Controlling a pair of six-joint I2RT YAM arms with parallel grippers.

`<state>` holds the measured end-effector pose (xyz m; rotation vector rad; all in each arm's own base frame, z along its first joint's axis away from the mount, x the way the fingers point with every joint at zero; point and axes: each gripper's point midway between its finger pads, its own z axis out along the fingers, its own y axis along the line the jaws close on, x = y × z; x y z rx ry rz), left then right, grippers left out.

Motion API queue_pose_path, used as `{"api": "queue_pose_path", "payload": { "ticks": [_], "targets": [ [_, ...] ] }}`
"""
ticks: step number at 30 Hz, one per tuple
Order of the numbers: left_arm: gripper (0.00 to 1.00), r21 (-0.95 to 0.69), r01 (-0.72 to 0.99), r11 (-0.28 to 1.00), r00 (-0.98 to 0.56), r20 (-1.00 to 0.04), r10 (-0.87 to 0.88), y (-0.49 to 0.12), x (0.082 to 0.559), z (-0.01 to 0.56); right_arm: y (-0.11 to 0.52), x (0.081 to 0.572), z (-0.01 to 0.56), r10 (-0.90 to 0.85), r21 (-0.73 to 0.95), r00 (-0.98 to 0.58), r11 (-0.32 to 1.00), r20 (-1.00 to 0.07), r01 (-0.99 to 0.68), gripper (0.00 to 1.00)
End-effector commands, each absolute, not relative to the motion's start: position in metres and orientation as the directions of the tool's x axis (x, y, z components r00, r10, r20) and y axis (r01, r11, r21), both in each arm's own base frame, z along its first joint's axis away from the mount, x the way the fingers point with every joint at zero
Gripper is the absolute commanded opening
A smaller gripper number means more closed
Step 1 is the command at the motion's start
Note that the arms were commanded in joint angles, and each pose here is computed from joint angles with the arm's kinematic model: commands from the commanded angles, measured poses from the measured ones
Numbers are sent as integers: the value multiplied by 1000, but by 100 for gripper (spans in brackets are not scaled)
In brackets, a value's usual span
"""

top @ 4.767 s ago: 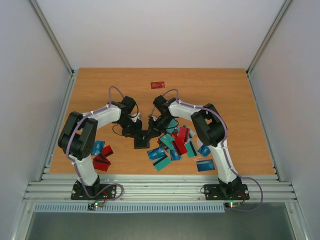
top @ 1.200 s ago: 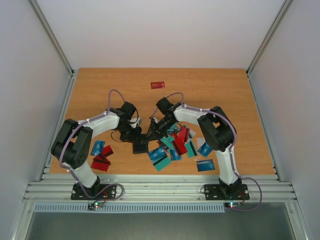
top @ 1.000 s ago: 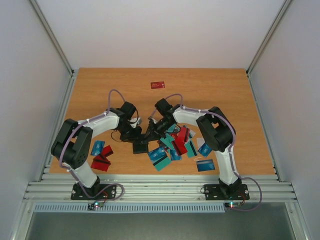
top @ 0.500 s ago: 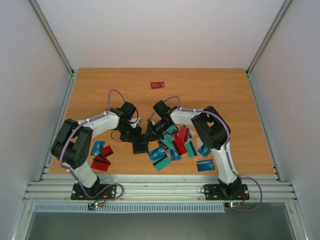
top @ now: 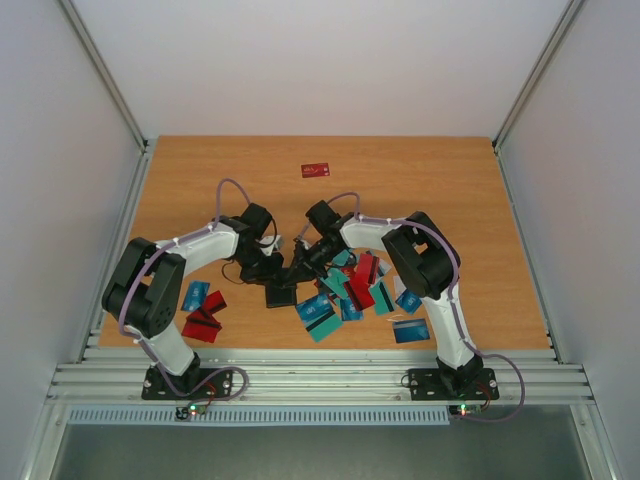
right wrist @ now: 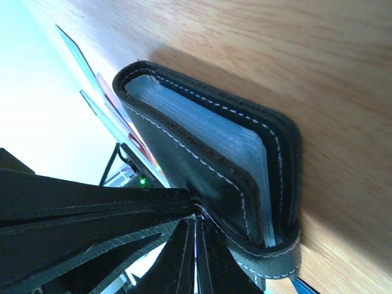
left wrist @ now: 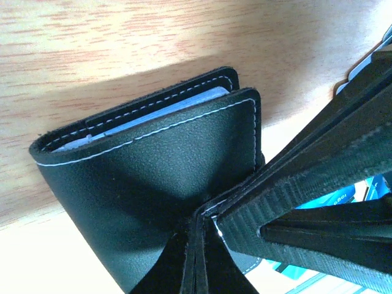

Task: Put the credit cards into the card holder

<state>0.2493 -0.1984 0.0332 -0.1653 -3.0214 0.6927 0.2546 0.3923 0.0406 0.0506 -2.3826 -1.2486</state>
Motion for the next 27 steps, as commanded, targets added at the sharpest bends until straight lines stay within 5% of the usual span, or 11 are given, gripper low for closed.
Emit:
{"api": "queue_pose_path", "payload": {
  "ticks": [1,27],
  "targets": [
    [0,-444,101,890,-994,-6,110,-203,255,32,390,244,30,-243,775,-898,613,367,152,4],
    [0,-328,93,940,-992,56,118,-194,235,-8,360,214,-44,-191,575,-901,815,389,75,1]
  ]
}}
